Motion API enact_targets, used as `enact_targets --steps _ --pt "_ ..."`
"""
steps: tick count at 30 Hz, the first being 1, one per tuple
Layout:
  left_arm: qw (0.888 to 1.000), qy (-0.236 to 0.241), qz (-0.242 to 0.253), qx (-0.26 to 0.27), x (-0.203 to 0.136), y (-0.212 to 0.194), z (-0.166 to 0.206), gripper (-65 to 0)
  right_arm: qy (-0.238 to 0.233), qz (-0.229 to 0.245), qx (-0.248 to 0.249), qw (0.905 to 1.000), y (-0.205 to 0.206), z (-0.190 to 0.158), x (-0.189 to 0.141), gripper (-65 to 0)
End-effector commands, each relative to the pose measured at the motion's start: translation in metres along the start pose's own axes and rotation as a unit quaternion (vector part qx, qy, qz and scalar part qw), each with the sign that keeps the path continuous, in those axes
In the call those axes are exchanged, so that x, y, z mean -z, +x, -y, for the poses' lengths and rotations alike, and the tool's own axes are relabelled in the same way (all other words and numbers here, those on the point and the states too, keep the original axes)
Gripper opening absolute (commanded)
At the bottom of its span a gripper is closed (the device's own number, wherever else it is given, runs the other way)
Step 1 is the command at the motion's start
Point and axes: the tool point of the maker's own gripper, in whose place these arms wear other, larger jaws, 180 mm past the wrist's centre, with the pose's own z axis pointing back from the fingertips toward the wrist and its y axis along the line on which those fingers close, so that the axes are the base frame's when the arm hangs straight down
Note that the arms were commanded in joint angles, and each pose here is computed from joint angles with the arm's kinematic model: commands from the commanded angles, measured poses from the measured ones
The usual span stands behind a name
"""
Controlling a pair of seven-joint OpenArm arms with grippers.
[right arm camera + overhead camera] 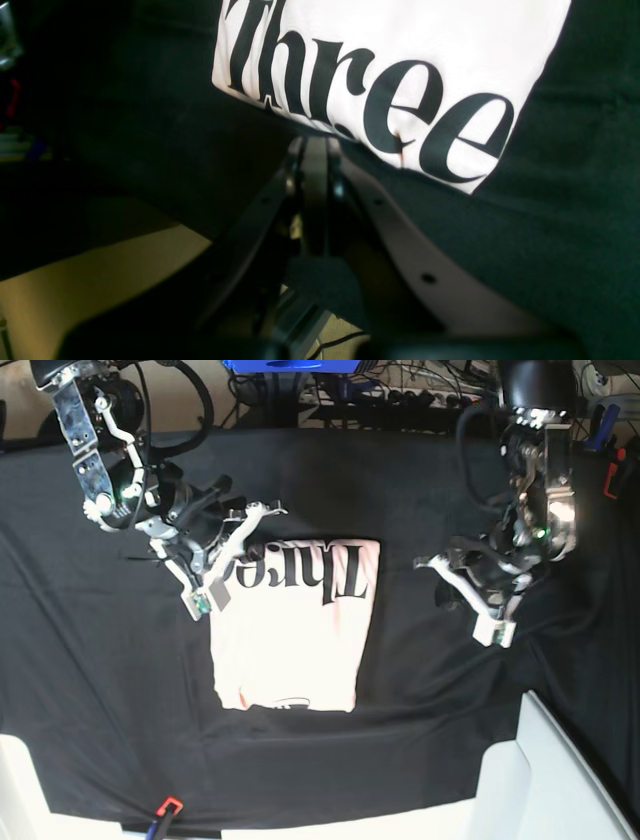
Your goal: Fold the T-shirt properly
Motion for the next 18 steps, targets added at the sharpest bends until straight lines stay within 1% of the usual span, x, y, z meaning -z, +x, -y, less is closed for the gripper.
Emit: enact_targets --steps 1,2,4,6,7,8,10,12,14,16,18 --pt "0.999 0.006 0.043 0.013 -0.009 0.017 -0.006 -65.0 -0.004 0.026 -0.010 0.9996 0.015 0.005 -0.006 -64.7" --pt "0.997 0.013 0.065 0.024 -0.013 0.017 -0.010 -65.0 -0.017 0.029 -0.017 0.9993 0.016 0.016 -0.009 -64.7" --pt "0.992 0.030 0.105 0.059 -0.022 0.015 -0.013 -65.0 -0.029 0.040 -0.035 0.9981 0.019 0.029 -0.014 -64.7" --pt "0.984 0.046 0.134 0.110 -0.031 0.005 -0.014 -65.0 -0.049 0.056 -0.058 0.9955 0.021 0.047 -0.023 -64.7" --pt "0.978 0.050 0.149 0.140 -0.035 -0.001 -0.013 -65.0 -0.059 0.065 -0.069 0.9938 0.020 0.057 -0.029 -64.7" --pt "0.972 0.054 0.155 0.168 -0.039 -0.011 -0.014 -65.0 -0.065 0.076 -0.081 0.9916 0.018 0.064 -0.034 -64.7" --pt "0.965 0.052 0.159 0.203 -0.045 -0.031 -0.015 -65.0 -0.073 0.095 -0.112 0.9864 0.012 0.077 -0.046 -64.7" --pt "0.962 0.045 0.160 0.216 -0.050 -0.049 -0.015 -65.0 -0.074 0.113 -0.140 0.9809 0.004 0.085 -0.058 -64.7" --pt "0.962 0.053 0.163 0.214 -0.060 -0.060 -0.026 -65.0 -0.075 0.132 -0.166 0.9744 -0.003 0.086 -0.068 -64.7" --pt "0.961 0.064 0.175 0.206 -0.072 -0.065 -0.033 -65.0 -0.082 0.147 -0.212 0.9626 -0.016 0.082 -0.074 -64.7" --pt "0.959 0.073 0.185 0.201 -0.085 -0.072 -0.038 -65.0 -0.086 0.150 -0.261 0.9498 -0.034 0.072 -0.078 -64.7"
